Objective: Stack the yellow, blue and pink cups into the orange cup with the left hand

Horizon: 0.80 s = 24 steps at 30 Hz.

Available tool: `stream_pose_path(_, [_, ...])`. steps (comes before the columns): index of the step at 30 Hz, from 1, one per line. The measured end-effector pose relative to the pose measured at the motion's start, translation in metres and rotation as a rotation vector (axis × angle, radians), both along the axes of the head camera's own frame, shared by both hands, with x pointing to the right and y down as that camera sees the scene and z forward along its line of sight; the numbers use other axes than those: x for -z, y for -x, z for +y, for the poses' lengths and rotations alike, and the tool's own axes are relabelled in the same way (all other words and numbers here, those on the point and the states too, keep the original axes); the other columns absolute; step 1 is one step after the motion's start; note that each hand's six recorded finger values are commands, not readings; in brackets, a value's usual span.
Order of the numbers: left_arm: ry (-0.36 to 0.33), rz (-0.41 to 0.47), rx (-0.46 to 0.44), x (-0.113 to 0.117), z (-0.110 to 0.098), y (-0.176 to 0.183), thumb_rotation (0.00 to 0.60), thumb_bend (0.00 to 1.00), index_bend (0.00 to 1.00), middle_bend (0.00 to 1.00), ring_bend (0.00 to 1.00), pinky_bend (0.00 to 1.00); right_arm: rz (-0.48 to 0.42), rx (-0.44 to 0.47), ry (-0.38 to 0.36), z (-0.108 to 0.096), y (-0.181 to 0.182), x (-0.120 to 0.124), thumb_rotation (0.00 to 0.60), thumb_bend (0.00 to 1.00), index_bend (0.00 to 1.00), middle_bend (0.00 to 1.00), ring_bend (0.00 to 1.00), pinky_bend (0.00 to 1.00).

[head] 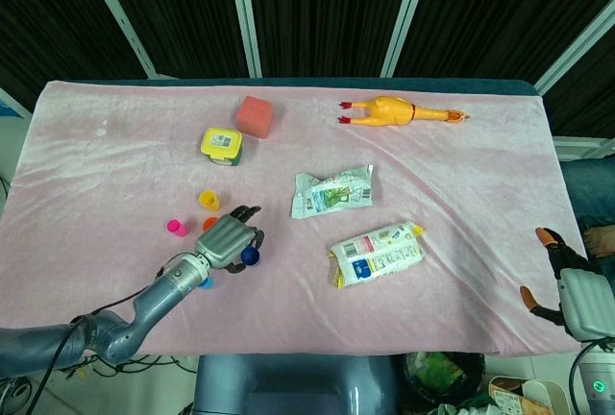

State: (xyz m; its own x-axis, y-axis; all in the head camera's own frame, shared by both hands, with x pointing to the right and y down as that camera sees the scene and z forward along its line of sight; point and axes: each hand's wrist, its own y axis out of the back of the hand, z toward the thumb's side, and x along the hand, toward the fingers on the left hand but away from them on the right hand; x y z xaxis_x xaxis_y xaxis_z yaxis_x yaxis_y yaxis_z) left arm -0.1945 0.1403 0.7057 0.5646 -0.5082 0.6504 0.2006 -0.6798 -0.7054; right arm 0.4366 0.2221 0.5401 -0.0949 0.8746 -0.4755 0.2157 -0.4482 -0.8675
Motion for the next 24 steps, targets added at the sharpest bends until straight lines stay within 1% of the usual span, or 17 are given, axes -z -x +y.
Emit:
stream_pose_path(6, [0.006,-0.004,0.004,-0.0015,-0.0004,0.0007,0.6,0.28,0.47,0.5,0.01,0.11,-0.001,0.0,0.002,0.0,0.0002,-0.0001,0.6,0.27,0.03,0.06,0.16,0.21])
stream_pose_path(24, [0.012,-0.001,0.013,0.0001,-0.0022,0.0017,0.6,0.28,0.46,0.5,0.01,0.11,0.005,0.002,0.003,0.0006,-0.0002,-0.0002,0.6,0.27,0.03,0.06,0.16,0.21])
